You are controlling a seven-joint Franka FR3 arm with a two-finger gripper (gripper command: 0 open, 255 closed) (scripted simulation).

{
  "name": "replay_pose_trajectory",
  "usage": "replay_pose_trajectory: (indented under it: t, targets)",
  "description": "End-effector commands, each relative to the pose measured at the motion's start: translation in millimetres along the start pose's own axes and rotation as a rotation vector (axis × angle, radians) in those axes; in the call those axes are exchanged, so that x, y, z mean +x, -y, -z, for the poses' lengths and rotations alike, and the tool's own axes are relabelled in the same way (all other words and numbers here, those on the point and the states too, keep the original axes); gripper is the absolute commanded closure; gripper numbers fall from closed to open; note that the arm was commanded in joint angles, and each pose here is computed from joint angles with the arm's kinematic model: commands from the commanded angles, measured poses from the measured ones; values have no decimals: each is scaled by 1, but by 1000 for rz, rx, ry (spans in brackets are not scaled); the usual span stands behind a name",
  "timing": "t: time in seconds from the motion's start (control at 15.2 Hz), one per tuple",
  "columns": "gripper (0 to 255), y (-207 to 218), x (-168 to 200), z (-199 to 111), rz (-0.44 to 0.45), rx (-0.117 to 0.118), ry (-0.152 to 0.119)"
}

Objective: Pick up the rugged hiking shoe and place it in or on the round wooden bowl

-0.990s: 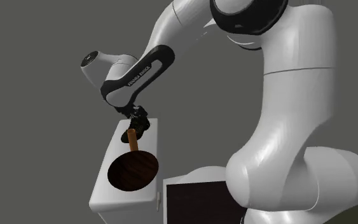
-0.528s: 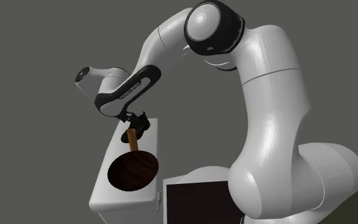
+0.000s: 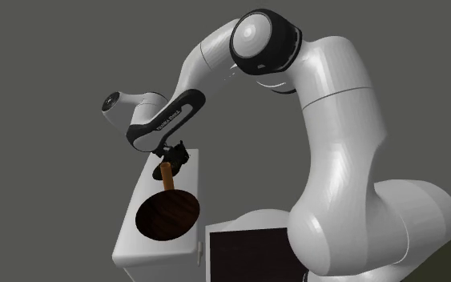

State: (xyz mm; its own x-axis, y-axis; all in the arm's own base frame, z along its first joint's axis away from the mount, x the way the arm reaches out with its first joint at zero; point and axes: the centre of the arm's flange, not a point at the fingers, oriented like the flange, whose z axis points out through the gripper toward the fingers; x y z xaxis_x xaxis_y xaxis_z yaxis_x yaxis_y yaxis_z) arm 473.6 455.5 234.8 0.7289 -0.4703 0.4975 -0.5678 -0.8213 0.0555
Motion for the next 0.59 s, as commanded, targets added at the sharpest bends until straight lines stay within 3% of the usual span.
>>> replay_pose_trajectory:
  t: [0.0,0.26,0.33,0.53]
  targets:
    - [0,0,0,0,0,0,0]
    - [0,0,0,0,0,0,0]
    - [255,0,0,0,0,0,0]
    - [255,0,0,0,0,0,0]
